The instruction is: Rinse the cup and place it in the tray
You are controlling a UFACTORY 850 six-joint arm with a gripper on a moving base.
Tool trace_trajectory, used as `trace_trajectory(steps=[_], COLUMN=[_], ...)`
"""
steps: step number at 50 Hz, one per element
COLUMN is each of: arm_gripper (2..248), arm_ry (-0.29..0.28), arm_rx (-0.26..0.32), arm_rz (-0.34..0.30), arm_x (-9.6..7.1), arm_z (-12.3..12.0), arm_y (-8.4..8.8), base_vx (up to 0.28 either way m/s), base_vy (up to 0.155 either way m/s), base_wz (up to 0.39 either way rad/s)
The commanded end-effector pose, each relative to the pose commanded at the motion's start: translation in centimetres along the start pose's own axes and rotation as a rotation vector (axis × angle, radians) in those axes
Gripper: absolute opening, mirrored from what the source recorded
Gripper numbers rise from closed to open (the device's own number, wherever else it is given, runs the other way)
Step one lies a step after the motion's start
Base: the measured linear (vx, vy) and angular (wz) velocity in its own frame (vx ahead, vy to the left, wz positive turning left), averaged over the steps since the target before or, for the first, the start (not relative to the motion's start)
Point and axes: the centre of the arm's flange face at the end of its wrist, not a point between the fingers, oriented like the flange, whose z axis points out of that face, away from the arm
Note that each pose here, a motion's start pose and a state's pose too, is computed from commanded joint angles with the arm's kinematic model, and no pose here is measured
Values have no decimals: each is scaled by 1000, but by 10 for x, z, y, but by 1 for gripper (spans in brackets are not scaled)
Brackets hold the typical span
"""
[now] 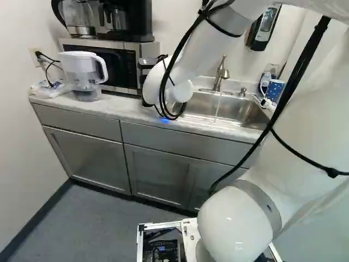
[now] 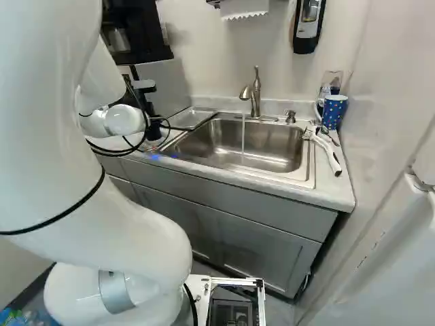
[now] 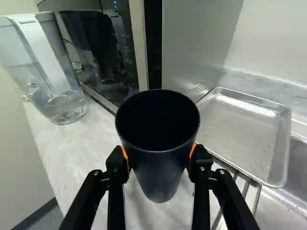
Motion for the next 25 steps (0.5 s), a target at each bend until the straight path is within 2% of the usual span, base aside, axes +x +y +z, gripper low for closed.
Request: trace_trajectory(steps=[25], arm_gripper=[125], arm_ry=[54], arm_rx=[-47], arm_rz=[15], arm_x=[24], arm_z=[-7], arm_y=[22], base_vx=[0], base_vy=[0], base_wz=[0])
